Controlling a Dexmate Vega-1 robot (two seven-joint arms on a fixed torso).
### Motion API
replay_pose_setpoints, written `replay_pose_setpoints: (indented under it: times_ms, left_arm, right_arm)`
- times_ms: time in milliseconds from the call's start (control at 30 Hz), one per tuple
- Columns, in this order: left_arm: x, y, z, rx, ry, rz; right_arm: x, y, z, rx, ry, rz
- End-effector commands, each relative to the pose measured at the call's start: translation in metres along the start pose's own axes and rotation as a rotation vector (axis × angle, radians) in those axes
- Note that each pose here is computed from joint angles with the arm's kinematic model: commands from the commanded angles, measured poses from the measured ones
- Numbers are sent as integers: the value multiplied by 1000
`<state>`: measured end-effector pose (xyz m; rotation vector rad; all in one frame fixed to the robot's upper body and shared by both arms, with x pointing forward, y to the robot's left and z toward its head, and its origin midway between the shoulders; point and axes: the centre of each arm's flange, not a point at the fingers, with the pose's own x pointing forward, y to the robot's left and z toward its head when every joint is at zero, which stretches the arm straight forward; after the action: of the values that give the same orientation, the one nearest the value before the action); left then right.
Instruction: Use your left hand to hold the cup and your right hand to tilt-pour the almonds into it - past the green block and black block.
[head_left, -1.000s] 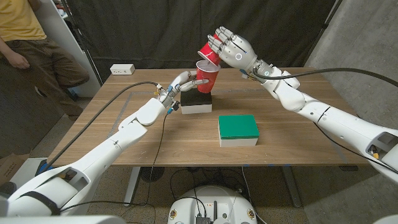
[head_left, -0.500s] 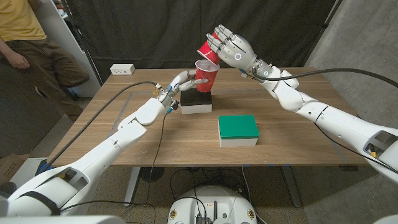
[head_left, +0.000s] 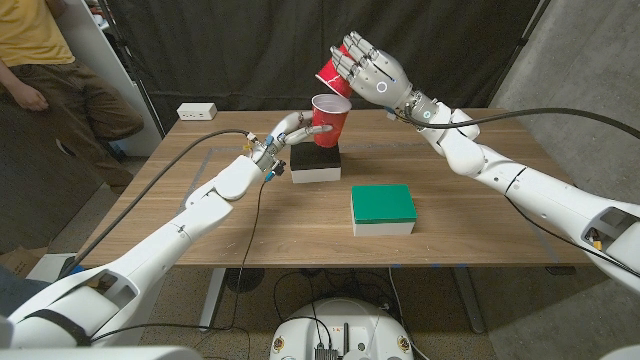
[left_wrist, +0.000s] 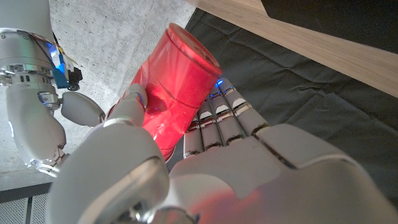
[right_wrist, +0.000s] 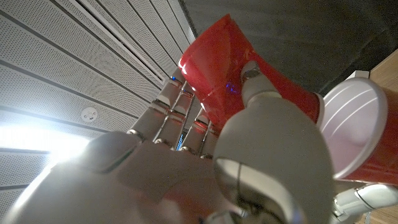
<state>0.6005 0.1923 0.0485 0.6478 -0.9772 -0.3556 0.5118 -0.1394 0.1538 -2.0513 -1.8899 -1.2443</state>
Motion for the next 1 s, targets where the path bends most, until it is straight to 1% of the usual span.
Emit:
replay_pose_setpoints:
  times_ms: [33,333,567,733,1000]
  left_arm:
    - [2,-1,-7,-18,17,10]
    - [8,-5,-4,-6,11,-3]
    - [4,-8,-2,-3,14,-6]
    - [0,-7,-1,-1,16,-4]
    - [-5,-5,0,3,18,2]
  right_arm:
    - [4,2,-3,1,15,-44]
    - [9,9,-5,-5,21,-50]
    - [6,16,-8,-10,18,-30]
    - [3,19,-9,-9,16,-27]
    - [-3,20,-10,-4,14,-29]
